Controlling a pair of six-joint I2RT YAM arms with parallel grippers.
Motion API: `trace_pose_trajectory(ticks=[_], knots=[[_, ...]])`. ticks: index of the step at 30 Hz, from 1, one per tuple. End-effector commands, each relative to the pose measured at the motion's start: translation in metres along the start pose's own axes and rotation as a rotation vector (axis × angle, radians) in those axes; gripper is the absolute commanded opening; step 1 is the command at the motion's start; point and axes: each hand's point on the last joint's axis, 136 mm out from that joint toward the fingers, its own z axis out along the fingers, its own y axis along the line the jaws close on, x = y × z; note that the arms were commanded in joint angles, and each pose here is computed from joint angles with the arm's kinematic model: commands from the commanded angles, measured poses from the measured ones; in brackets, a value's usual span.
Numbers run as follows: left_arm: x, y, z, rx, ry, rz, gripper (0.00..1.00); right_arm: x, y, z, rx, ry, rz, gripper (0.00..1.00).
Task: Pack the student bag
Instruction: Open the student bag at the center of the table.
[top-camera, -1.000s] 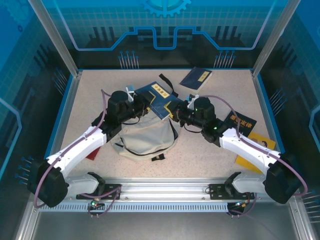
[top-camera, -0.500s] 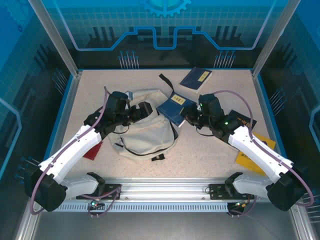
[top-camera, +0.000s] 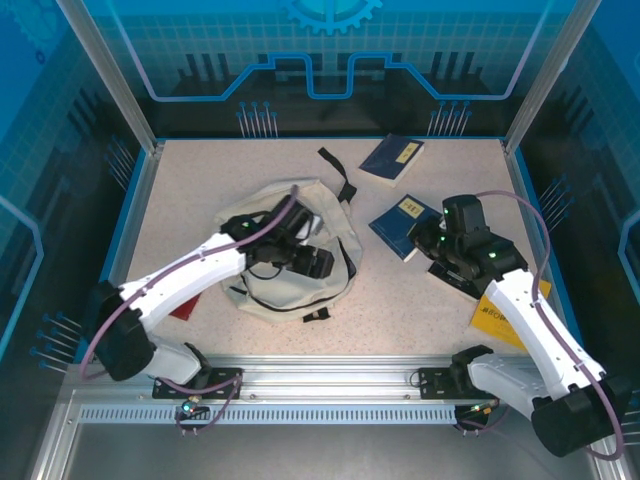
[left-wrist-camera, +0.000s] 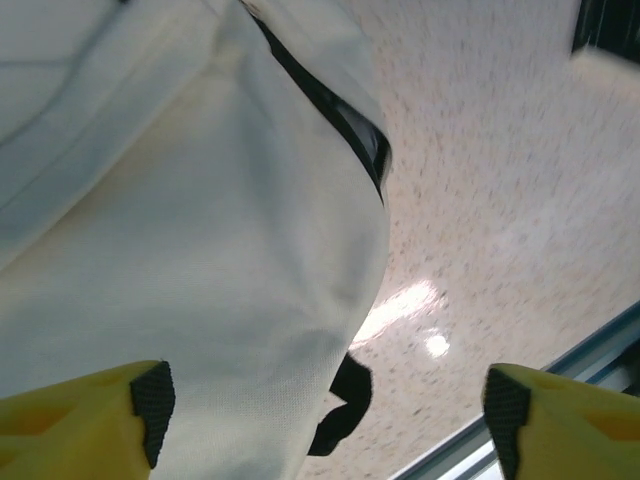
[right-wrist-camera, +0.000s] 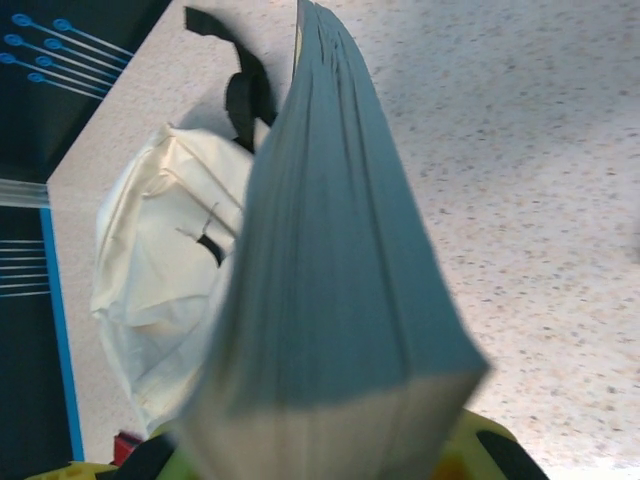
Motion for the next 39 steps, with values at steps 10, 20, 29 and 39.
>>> trace_pose_trajectory(ticks=[10,20,29,39], knots=[[0.044,-0.004,0.040,-0.130,0.349,0.355,0.66,0.000,-0.024,-0.007,0.018,0.010,0.032,0.00],[0.043,0.008,0.059,-0.217,0.388,0.385,0.53,0.001,-0.026,-0.007,0.016,0.017,0.050,0.00],[0.037,0.015,0.057,-0.265,0.375,0.395,0.31,0.001,-0.028,-0.008,0.021,0.012,0.059,0.00],[0.050,0.022,0.068,-0.285,0.442,0.390,0.39,0.000,-0.028,-0.011,0.013,0.004,0.064,0.00]])
